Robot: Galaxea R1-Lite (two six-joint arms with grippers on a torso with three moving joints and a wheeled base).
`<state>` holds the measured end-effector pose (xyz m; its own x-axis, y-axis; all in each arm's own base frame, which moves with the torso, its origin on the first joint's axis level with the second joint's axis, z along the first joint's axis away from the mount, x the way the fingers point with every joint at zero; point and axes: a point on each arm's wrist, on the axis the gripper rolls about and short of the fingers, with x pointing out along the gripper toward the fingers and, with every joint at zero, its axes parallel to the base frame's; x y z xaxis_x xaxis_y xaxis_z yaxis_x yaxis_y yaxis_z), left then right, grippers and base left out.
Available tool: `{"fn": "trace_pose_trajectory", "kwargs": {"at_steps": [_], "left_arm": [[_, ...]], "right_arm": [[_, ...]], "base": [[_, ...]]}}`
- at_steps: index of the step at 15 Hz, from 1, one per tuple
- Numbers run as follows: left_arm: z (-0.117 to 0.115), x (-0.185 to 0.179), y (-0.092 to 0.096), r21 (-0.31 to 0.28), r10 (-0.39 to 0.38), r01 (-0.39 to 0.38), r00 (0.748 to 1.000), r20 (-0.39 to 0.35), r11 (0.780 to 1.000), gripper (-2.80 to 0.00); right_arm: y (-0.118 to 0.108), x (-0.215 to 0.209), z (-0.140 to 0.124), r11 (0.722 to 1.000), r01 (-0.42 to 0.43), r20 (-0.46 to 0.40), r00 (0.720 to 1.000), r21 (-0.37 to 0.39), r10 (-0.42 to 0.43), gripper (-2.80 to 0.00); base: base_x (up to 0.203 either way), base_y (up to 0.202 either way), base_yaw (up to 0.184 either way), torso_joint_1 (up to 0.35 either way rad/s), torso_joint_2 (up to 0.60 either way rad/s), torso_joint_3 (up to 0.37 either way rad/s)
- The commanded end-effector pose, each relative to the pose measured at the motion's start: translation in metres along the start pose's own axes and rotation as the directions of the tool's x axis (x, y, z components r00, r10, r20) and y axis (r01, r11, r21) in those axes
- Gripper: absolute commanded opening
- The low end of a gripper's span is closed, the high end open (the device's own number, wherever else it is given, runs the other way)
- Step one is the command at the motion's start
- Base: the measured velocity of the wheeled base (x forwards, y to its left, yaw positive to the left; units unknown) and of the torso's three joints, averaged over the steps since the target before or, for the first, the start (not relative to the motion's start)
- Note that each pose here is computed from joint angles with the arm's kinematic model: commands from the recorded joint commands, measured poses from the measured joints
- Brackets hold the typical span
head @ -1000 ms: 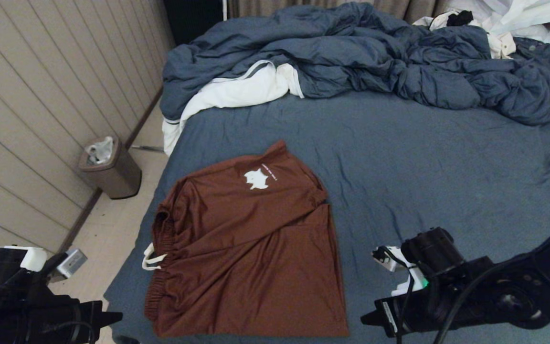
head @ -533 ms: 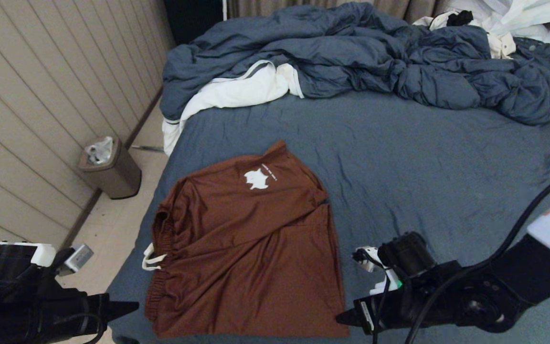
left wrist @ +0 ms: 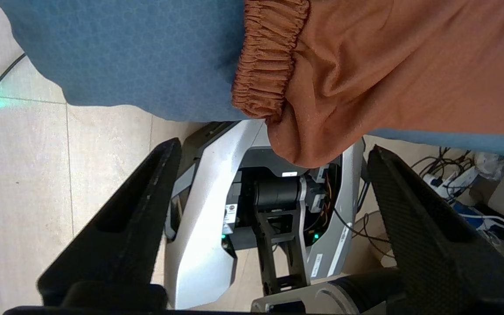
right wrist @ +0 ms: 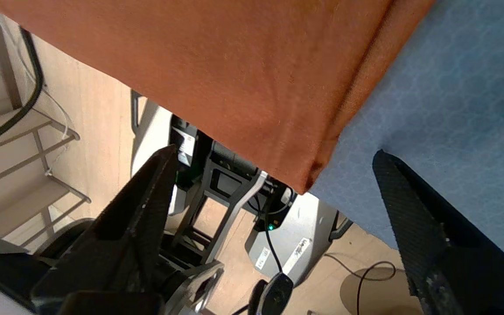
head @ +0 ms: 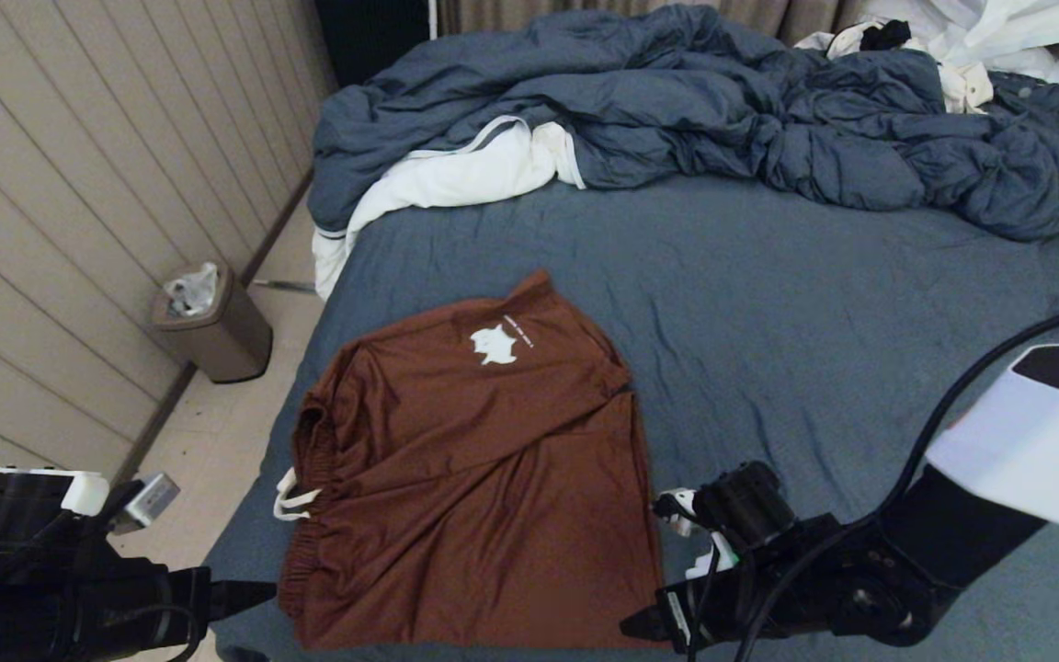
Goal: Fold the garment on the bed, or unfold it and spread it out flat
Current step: Fold the brown shorts
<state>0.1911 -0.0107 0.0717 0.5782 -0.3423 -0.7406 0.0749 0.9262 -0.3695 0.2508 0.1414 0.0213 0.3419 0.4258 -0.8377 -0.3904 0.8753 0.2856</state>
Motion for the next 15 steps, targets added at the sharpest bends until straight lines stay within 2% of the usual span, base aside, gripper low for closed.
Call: {"fn": "trace_pose_trajectory", "kwargs": {"at_steps": [1, 8, 9, 15], "left_arm": [[0.001, 0.000, 0.000, -0.001, -0.004, 0.004, 1.000, 0.003, 1.000, 0.00], [0.002, -0.001, -0.001, 0.002, -0.007, 0.007, 1.000, 0.013, 1.000, 0.00], [0.003, -0.002, -0.001, 0.003, -0.007, 0.007, 1.000, 0.016, 1.000, 0.00], [0.003, 0.000, 0.000, 0.007, -0.008, 0.008, 0.999, 0.040, 1.000, 0.00]], "right_arm": [[-0.003, 0.010, -0.002, 1.000, 0.002, -0.010, 1.000, 0.006, -0.002, 0.00], [0.008, 0.025, 0.004, 0.998, 0.058, 0.030, 0.998, -0.020, -0.057, 0.00], [0.009, 0.026, 0.005, 0.998, 0.066, 0.033, 0.997, -0.020, -0.065, -2.80], [0.010, 0.025, 0.006, 0.997, 0.075, 0.044, 0.996, -0.011, -0.075, -2.80]], "base": [[0.000, 0.000, 0.000, 0.000, 0.00, 0.000], [0.000, 0.000, 0.000, 0.000, 0.00, 0.000], [0.000, 0.000, 0.000, 0.000, 0.00, 0.000], [0.000, 0.000, 0.000, 0.000, 0.00, 0.000]]}}
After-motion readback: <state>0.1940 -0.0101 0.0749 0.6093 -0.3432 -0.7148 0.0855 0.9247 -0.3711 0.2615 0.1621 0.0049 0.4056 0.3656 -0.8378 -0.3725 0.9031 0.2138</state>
